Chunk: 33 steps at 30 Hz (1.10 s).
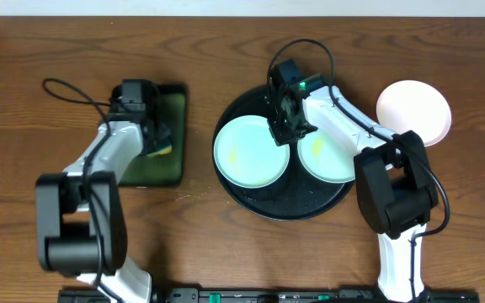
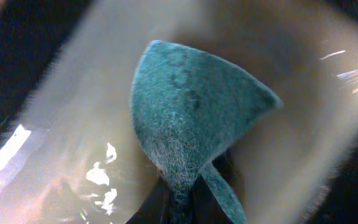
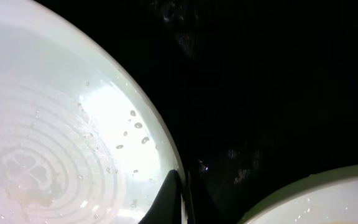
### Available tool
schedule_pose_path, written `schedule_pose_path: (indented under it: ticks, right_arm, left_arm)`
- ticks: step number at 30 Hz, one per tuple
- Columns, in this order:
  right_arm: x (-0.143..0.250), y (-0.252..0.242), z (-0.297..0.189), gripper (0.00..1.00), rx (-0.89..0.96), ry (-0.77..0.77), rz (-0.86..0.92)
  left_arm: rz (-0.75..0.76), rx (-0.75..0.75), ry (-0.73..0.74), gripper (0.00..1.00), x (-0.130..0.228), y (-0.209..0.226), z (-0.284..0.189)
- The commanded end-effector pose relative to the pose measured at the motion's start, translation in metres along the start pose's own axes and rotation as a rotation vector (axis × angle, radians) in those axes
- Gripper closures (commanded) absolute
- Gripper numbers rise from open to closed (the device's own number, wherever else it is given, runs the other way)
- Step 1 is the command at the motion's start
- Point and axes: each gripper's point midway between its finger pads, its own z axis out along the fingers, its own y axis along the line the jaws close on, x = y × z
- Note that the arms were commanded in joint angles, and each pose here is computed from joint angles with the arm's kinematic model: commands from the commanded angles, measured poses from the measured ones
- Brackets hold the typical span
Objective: Clean dirty plates on tray and stack at the side
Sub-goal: 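Dip the sponge into the water of the small tray with the left gripper, then carry the sponge with the left gripper onto the left green plate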
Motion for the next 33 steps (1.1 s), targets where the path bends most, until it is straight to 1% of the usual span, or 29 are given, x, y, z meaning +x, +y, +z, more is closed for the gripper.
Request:
schedule_pose_path:
  ticks: [1, 7, 9, 13, 16, 19, 20, 29, 33]
  right_arm:
    - [-0.002, 0.016, -0.007, 0.99, -0.033, -0.025, -0.002]
    - [-0.012, -0.006, -0.009, 0.99, 0.090, -0.078, 0.146]
    - [-0.014, -0.008, -0.009, 0.99, 0.096, -0.087, 0.160]
    - [-0.014, -0.009, -0.009, 0.99, 0.098, -0.087, 0.160]
    - [-0.012, -0.011, -0.009, 0.99, 0.087, -0.075, 0.155]
    - [-0.003, -0.006, -0.008, 0.99, 0.054, -0.028, 0.050]
    - [-0.001, -0.007, -0.008, 0.99, 0.055, -0.021, 0.041]
    - [0.002, -0.014, -0.009, 0.99, 0.076, -0.010, 0.042]
    - [0.003, -0.023, -0.011, 0.99, 0.121, -0.006, 0.049]
  left_arm:
    - [-0.028, 0.045, -0.118, 0.92, -0.028, 0.002, -0.046]
    - [-0.030, 0.233, -0.165, 0.92, -0.033, -0.020, -0.106]
    - [-0.020, 0.304, -0.145, 0.92, -0.028, -0.030, -0.117]
    - [0.013, 0.436, -0.050, 0.93, -0.008, -0.054, -0.125]
    - [0.046, 0.456, -0.015, 0.92, 0.005, -0.065, -0.125]
    - [0.080, 0.471, -0.001, 0.92, 0.015, -0.076, -0.128]
    - [0.087, 0.474, 0.001, 0.92, 0.017, -0.078, -0.128]
    - [0.200, 0.521, 0.038, 0.93, 0.052, -0.112, -0.139]
    - [0.212, 0.538, 0.059, 0.92, 0.065, -0.123, -0.143]
